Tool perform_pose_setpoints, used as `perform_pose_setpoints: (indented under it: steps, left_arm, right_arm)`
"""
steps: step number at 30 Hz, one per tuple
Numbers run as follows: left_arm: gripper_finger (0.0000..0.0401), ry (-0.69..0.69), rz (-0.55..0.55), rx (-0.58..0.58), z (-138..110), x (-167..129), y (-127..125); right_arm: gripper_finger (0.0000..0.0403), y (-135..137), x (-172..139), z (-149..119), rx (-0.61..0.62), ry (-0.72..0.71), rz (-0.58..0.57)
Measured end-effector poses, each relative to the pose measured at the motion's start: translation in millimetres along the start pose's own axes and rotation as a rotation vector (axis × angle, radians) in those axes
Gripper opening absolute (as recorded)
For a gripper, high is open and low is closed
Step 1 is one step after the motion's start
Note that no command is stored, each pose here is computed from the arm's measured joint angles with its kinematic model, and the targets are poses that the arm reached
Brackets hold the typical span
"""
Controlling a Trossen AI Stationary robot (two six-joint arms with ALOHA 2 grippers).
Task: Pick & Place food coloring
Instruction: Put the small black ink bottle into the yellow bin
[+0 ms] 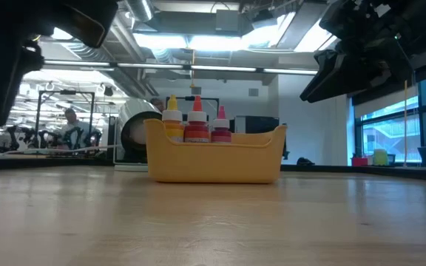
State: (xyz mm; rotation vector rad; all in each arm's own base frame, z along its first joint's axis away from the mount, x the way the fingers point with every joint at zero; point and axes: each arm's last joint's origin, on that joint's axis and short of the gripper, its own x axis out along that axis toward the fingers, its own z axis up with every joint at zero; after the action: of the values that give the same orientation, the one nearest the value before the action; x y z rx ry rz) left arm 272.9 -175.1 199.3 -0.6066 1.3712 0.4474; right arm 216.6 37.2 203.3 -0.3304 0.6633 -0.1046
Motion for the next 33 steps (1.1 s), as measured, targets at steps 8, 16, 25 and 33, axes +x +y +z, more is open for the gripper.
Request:
perform_pose_setpoints:
  steps: [8,16,25,33]
  left_arm:
    - [0.0216,-0.006,-0.057,0.006,-15.9,-1.0,-10.2]
    - [0.0211,-0.035,-0.009,0.009,-29.4,10.4,-14.7]
    - [0.0197,0.045,0.054,-0.004,-35.7,28.8,-15.5]
    - [0.0161,0.060,0.075,0.023,-36.8,33.7,-15.1]
  right_arm:
    - [0.0129,0.0,0.0,0.1,0.001,-0.001,0.000]
    - [0.0129,-0.4,-0.1,3.5,0.014,-0.035,-0.005]
    - [0.0129,-0.6,-0.1,4.4,0.019,-0.044,-0.005]
    - [0.0129,-0.6,-0.1,4.6,0.020,-0.045,-0.006]
